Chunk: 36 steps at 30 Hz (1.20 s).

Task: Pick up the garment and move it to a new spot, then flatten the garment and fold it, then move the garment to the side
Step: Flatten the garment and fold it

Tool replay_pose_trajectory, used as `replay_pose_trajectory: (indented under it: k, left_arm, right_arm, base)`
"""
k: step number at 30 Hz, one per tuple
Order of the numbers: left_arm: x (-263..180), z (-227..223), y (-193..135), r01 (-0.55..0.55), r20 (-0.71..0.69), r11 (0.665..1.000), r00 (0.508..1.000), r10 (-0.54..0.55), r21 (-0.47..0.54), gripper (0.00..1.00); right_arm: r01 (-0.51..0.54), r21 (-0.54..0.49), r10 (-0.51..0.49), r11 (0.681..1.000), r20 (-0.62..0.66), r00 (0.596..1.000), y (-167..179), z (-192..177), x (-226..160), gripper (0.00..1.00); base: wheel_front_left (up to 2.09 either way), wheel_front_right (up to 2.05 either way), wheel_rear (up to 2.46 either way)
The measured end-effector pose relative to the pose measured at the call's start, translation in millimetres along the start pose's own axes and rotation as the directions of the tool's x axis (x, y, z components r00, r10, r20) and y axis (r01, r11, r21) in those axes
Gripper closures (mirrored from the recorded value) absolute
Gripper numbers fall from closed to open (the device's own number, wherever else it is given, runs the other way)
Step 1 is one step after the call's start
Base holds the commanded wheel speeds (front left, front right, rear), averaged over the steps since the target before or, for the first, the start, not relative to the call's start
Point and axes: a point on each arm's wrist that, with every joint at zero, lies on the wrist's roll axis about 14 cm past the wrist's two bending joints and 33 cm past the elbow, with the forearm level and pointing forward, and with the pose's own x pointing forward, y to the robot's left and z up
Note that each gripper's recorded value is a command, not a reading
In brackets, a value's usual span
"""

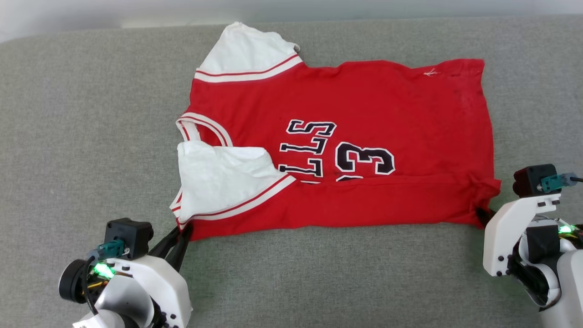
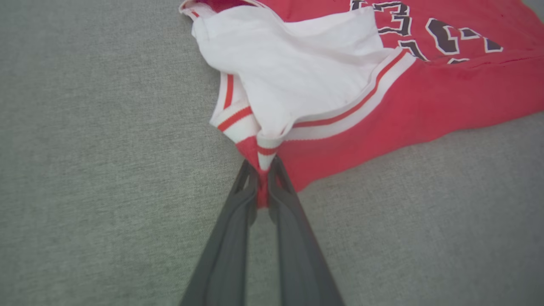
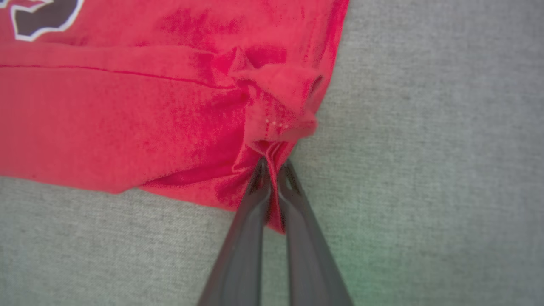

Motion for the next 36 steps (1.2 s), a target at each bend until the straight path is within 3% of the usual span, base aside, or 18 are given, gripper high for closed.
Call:
replay_pose_trajectory:
  k: [12,20,35,36]
  left_arm:
    - [-27,-15,-2,0.016,-0.054,1.0,0.998,-0.015,0.025,1.0]
    - [-51,-45,-12,0.046,-0.153,0.999,0.987,-0.045,0.002,1.0]
    - [-48,-82,-23,0.088,-0.275,0.995,0.957,-0.096,-0.042,1.0]
    - [-47,-81,-23,0.086,-0.269,0.995,0.959,-0.095,-0.043,0.6]
  right_arm:
    - [0.033,0.02,-0.034,0.999,0.073,0.997,-23,6,-49,1.0]
    - [0.05,0.026,-0.048,0.998,-0.043,0.998,-34,-38,-75,1.0]
    - [0.056,0.051,-0.049,0.997,-0.128,0.991,-34,-70,-65,1.0]
    - [0.055,0.046,-0.049,0.997,-0.121,0.991,-33,-69,-64,0.42]
  base:
    - [0.0,0.0,0.0]
    - [0.0,0.0,0.0]
    - [0.0,0.0,0.0]
    - [0.0,0.0,0.0]
